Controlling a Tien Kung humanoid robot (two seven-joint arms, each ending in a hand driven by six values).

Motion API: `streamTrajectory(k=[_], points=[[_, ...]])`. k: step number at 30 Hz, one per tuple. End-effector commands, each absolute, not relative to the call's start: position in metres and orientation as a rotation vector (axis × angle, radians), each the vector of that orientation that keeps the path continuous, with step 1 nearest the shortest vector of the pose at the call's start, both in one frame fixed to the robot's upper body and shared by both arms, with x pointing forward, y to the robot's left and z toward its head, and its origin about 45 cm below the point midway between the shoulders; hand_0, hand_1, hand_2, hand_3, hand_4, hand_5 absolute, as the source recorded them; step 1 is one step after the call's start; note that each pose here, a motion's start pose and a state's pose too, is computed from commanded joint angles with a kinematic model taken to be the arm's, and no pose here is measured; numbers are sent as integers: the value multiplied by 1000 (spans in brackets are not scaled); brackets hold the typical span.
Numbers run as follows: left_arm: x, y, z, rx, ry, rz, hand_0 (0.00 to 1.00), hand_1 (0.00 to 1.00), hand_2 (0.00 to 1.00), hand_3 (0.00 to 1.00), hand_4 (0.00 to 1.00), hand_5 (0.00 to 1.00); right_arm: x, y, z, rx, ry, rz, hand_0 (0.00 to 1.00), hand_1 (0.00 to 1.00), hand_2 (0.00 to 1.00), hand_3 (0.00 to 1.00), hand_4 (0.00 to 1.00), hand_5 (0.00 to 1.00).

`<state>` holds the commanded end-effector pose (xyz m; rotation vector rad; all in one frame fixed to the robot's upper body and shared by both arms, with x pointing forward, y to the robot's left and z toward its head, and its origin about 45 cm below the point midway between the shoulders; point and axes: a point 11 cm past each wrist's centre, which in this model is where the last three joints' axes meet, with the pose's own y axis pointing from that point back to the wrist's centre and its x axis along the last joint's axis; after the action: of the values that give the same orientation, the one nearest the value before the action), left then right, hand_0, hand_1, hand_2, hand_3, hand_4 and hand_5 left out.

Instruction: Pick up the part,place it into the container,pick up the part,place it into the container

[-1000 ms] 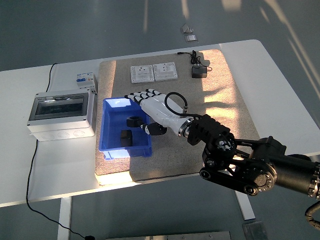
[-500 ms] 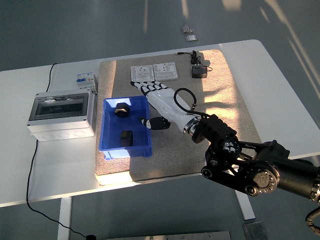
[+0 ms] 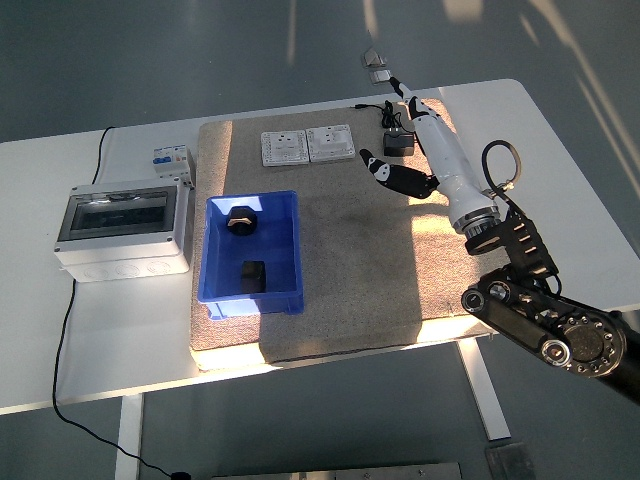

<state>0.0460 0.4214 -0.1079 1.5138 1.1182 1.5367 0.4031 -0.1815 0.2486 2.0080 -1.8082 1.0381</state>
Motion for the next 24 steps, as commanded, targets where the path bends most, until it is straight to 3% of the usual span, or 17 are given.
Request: streamTrajectory(k=[21, 22, 24], points=[[39, 425, -108, 1533, 1102, 1526, 620, 657, 681, 680, 676, 813, 375, -317, 266, 1806, -2434, 824, 954, 929, 915, 968, 680, 321], [38, 425, -108, 1534, 1104, 1522, 629, 659, 679, 618, 594, 688, 372, -323, 268, 1796, -2474, 821, 835, 813, 842, 864, 676, 326], [36, 424, -109, 1535, 1106, 1515, 629, 659, 679, 618, 594, 688, 367, -336, 271, 1770, -2545, 818, 835, 813, 842, 864, 676, 326]])
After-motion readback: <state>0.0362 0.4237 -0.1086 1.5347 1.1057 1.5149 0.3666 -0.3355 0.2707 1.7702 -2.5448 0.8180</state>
